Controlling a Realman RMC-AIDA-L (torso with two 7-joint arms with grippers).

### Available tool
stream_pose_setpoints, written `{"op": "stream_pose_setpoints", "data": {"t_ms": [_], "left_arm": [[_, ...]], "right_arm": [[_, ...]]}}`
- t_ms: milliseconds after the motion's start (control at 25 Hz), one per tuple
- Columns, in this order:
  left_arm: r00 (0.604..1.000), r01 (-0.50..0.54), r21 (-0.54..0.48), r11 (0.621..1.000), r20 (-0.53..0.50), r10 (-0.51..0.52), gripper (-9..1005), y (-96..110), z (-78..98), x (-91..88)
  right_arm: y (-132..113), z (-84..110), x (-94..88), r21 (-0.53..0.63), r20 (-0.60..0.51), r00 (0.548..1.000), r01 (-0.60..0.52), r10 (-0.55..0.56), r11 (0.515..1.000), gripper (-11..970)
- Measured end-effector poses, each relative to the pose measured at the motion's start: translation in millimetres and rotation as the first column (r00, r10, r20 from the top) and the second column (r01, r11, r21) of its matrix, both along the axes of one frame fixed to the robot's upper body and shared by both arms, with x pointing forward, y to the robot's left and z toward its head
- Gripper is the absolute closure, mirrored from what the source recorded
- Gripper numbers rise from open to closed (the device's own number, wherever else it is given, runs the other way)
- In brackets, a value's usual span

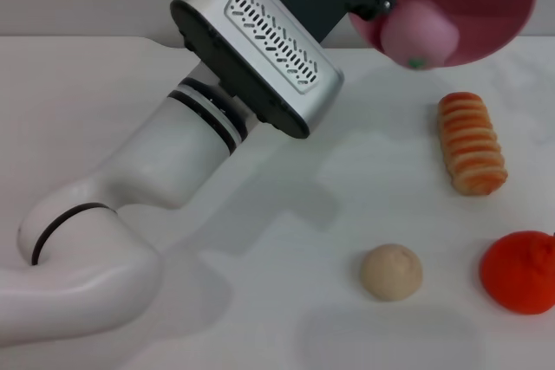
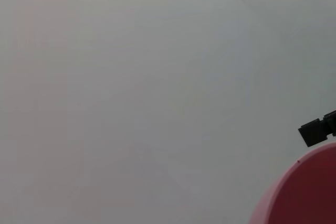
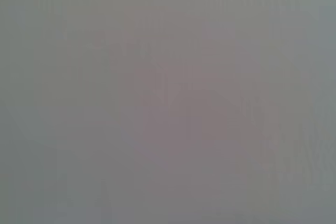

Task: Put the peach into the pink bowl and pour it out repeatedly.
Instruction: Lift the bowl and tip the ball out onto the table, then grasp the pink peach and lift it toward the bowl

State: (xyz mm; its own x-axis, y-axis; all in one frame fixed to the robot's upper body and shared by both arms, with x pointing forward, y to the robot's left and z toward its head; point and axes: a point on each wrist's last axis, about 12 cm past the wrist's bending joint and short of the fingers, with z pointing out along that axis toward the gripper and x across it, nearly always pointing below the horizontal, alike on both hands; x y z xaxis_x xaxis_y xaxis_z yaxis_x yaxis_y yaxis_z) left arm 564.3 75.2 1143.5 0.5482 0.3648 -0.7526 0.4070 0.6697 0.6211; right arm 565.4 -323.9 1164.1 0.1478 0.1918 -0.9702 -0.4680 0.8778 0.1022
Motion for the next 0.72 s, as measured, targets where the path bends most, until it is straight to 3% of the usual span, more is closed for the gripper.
{"op": "stream_pose_setpoints", "data": {"t_ms": [520, 720], "left_arm": [[1.0, -0.005, 0.009, 1.0, 0.003, 0.005, 949, 1, 0.1, 3.2], [0.992, -0.037, 0.034, 0.999, -0.118, 0.041, 949, 2, 6.0, 26.2]], "right_arm": [[3, -3.7, 1.4, 0.012, -0.009, 1.0, -0.003, 0.003, 1.0, 587], [6, -4.4, 2.3, 0.011, -0.012, 1.0, -0.012, 0.013, 1.0, 592]]}}
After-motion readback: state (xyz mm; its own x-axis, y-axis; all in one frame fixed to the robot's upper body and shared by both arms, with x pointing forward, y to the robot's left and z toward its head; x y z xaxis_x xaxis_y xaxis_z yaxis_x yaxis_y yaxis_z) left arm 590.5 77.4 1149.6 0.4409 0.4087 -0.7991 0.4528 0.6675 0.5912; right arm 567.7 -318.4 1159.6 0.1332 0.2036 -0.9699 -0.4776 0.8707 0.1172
